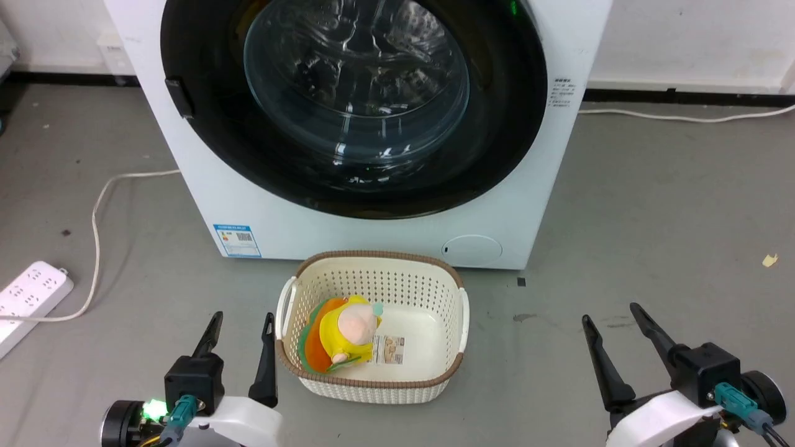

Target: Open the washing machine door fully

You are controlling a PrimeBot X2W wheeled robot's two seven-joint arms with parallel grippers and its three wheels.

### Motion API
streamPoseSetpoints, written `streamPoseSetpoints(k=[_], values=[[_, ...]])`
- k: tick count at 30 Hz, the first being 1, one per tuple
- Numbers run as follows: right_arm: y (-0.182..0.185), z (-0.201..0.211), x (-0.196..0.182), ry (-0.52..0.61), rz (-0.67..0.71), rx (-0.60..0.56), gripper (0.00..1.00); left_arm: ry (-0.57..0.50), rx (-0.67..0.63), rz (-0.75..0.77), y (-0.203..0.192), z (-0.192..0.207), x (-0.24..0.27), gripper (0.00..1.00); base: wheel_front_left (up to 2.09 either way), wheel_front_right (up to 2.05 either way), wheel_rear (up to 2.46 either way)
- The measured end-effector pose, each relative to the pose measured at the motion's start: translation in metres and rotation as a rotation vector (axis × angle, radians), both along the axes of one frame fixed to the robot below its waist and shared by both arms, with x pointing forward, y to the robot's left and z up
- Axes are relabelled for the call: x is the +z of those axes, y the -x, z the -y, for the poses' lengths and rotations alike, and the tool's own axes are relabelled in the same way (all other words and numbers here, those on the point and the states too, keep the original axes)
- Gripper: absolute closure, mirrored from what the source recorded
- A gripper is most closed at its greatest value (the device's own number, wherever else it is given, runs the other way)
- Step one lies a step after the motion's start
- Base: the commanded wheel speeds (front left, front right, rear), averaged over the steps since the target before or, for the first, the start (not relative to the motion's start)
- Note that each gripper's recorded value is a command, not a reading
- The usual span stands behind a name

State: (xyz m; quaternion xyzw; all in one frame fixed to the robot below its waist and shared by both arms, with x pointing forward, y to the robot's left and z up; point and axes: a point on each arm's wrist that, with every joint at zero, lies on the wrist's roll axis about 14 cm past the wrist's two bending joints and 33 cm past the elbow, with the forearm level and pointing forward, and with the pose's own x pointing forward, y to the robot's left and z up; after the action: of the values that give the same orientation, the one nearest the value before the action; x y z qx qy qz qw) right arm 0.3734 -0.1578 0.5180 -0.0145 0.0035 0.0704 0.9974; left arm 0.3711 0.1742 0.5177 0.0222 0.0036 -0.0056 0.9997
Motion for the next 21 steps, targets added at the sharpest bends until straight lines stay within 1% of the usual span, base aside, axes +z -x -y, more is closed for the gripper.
streamPoseSetpoints(k=[11, 21], values=[[-0.024, -0.007, 0.006, -0.020, 0.030, 0.023, 0.00, 0.007, 0.004, -0.006, -0.009, -0.001, -0.006, 0.00, 0.00, 0.00, 0.00], [-0.056, -0.010, 0.019, -0.074, 0.071, 0.049, 0.00, 0.007, 0.007, -0.008, -0.017, -0.001, -0.012, 0.00, 0.00, 0.00, 0.00]])
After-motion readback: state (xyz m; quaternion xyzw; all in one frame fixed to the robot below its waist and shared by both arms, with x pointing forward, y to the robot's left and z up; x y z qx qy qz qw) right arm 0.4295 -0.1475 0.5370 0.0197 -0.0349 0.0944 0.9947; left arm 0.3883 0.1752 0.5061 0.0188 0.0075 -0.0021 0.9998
